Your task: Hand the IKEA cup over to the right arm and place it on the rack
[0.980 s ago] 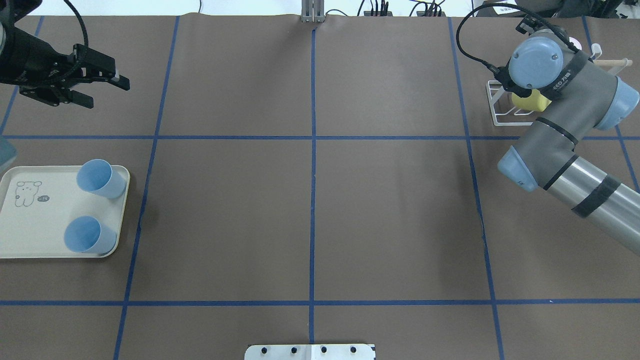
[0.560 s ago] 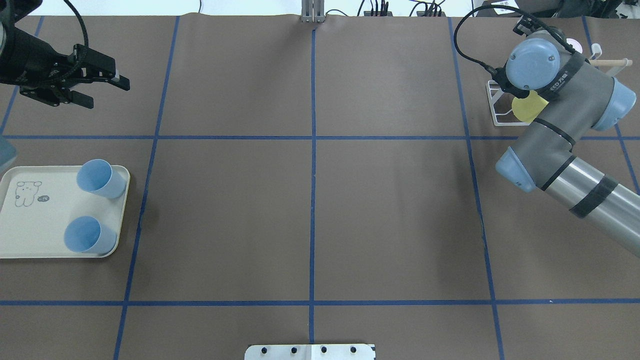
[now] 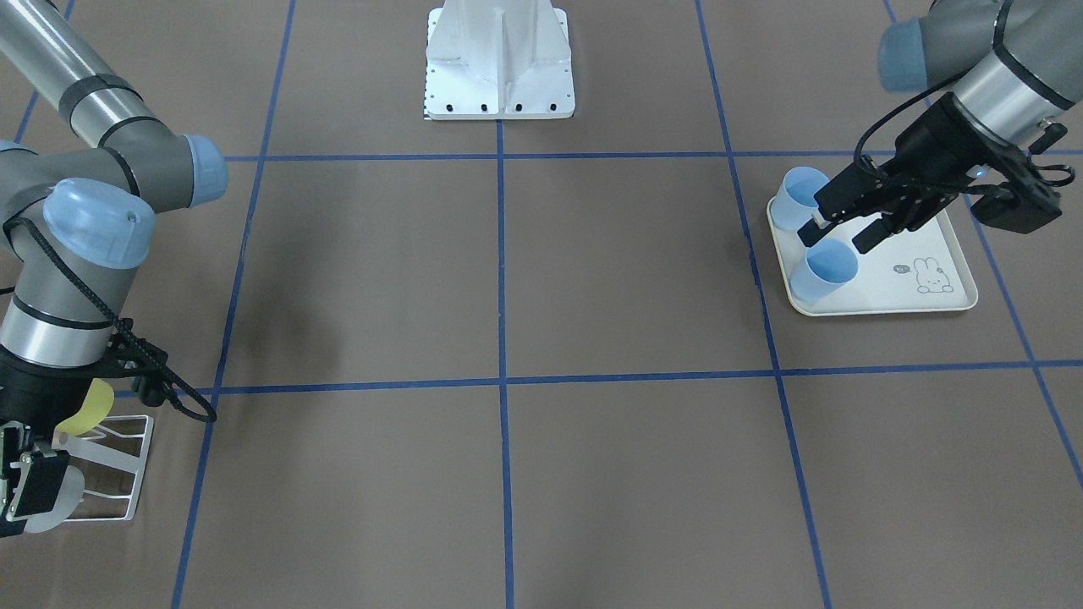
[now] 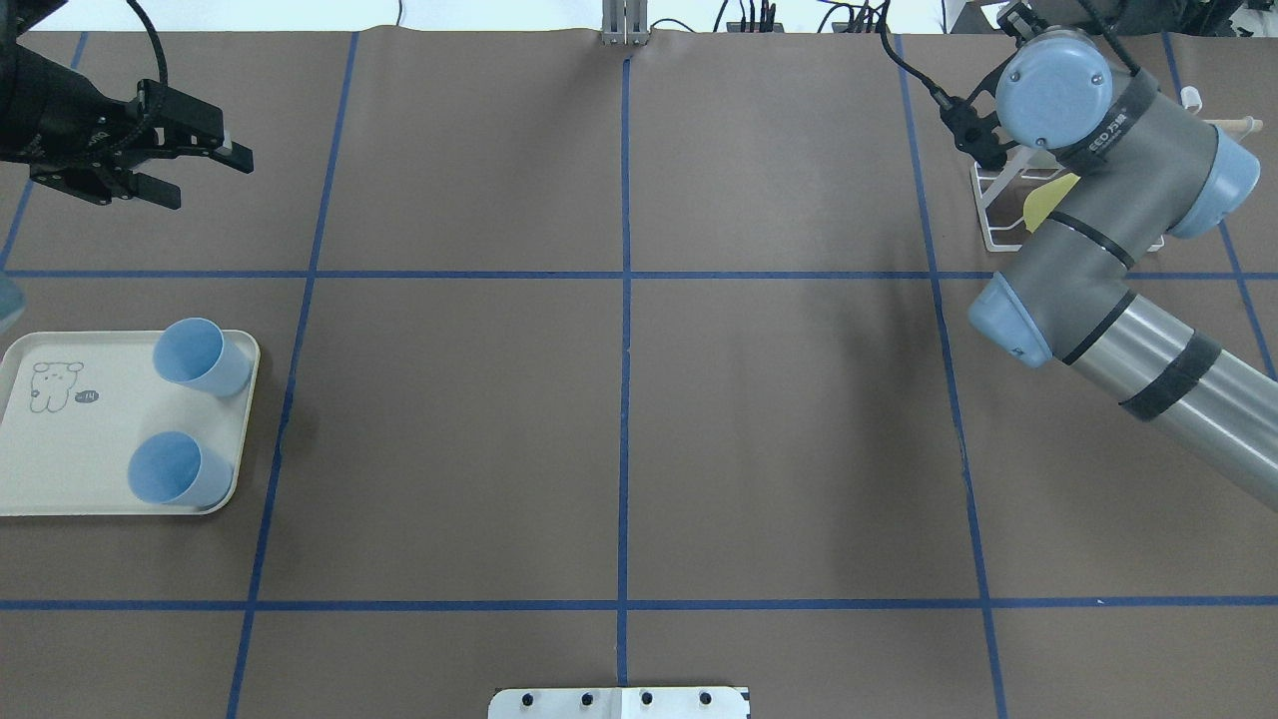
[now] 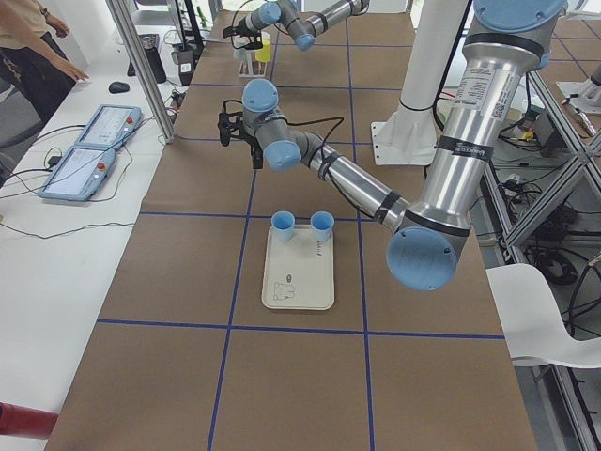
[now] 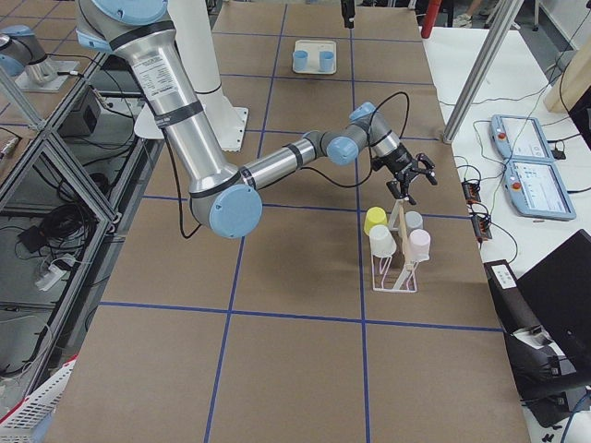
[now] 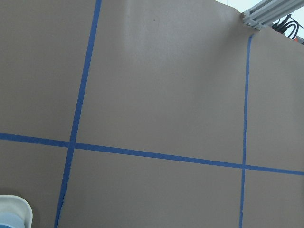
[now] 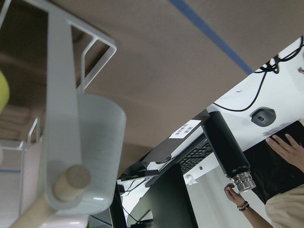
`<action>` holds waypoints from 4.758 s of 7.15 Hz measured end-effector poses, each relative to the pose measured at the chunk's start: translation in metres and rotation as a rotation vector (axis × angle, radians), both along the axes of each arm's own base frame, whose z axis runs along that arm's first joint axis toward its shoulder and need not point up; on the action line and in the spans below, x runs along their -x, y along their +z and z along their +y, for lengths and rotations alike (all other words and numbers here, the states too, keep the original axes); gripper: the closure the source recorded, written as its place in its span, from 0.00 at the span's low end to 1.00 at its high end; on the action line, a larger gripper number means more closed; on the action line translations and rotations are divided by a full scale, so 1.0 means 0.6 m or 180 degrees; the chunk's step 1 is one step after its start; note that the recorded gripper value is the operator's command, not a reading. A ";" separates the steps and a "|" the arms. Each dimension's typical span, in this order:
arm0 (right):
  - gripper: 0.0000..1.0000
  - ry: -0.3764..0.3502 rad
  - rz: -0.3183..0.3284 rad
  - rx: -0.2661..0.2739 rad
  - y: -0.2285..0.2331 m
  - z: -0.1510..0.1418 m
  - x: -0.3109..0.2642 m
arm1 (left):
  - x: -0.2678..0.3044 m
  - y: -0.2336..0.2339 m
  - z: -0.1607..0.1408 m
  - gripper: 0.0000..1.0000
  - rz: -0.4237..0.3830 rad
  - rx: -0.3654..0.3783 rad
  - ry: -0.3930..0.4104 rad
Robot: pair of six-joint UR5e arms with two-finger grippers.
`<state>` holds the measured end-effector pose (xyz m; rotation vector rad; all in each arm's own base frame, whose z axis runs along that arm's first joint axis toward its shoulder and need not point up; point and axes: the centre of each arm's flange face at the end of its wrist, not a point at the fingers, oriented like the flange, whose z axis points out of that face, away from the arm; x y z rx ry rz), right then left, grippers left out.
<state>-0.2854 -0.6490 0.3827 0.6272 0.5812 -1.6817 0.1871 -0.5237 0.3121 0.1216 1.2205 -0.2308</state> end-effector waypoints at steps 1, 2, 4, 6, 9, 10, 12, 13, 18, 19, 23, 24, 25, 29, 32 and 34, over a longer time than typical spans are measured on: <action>0.01 0.0209 -0.0620 0.0082 -0.041 0.013 0.001 | 0.017 0.009 0.002 0.00 -0.0033 -0.0060 -0.0018; 0.00 0.0466 -0.1262 0.0211 -0.081 0.032 0.001 | 0.046 0.040 0.009 0.00 -0.0146 -0.0218 0.0001; 0.00 0.1156 -0.2631 0.0660 -0.154 0.077 0.000 | 0.118 0.144 0.036 0.00 -0.0470 -0.0515 0.0088; 0.00 0.1932 -0.3822 0.1293 -0.218 0.134 0.028 | 0.154 0.258 0.080 0.00 -0.0973 -0.0576 0.0039; 0.00 0.2069 -0.4138 0.1832 -0.235 0.178 0.075 | 0.081 0.313 0.124 0.00 -0.1250 -0.0461 0.0188; 0.00 0.2011 -0.4178 0.2083 -0.239 0.189 0.084 | 0.024 0.309 0.135 0.00 -0.1271 -0.0322 0.0175; 0.00 0.2008 -0.4236 0.2277 -0.244 0.198 0.088 | -0.074 0.299 0.151 0.05 -0.1325 -0.0164 0.0107; 0.00 0.2009 -0.4243 0.2291 -0.245 0.199 0.088 | -0.100 0.294 0.152 0.26 -0.1312 -0.0124 0.0106; 0.00 0.2001 -0.4257 0.2292 -0.246 0.200 0.088 | -0.133 0.313 0.136 0.88 -0.1326 -0.0041 0.0151; 0.00 0.2000 -0.4258 0.2291 -0.247 0.200 0.088 | -0.133 0.311 0.137 0.89 -0.1303 -0.0032 0.0179; 0.00 0.1988 -0.4267 0.2289 -0.247 0.201 0.089 | -0.125 0.296 0.142 1.00 -0.1209 -0.0015 0.0253; 0.00 0.1976 -0.4270 0.2290 -0.248 0.202 0.090 | -0.115 0.289 0.138 1.00 -0.1198 -0.0022 0.0209; 0.00 0.1952 -0.4269 0.2297 -0.250 0.205 0.096 | -0.092 0.282 0.126 1.00 -0.1184 -0.0019 0.0114; 0.00 0.1698 -0.4356 0.2302 -0.314 0.223 0.142 | -0.033 0.146 0.050 1.00 -0.0564 0.0279 -0.0329; 0.01 0.1398 -0.4539 0.2219 -0.412 0.240 0.181 | -0.057 -0.037 0.019 1.00 0.0193 0.0733 -0.0467; 0.01 0.0977 -0.4832 0.1928 -0.433 0.259 0.203 | -0.063 -0.139 0.019 1.00 0.0689 0.0977 -0.0521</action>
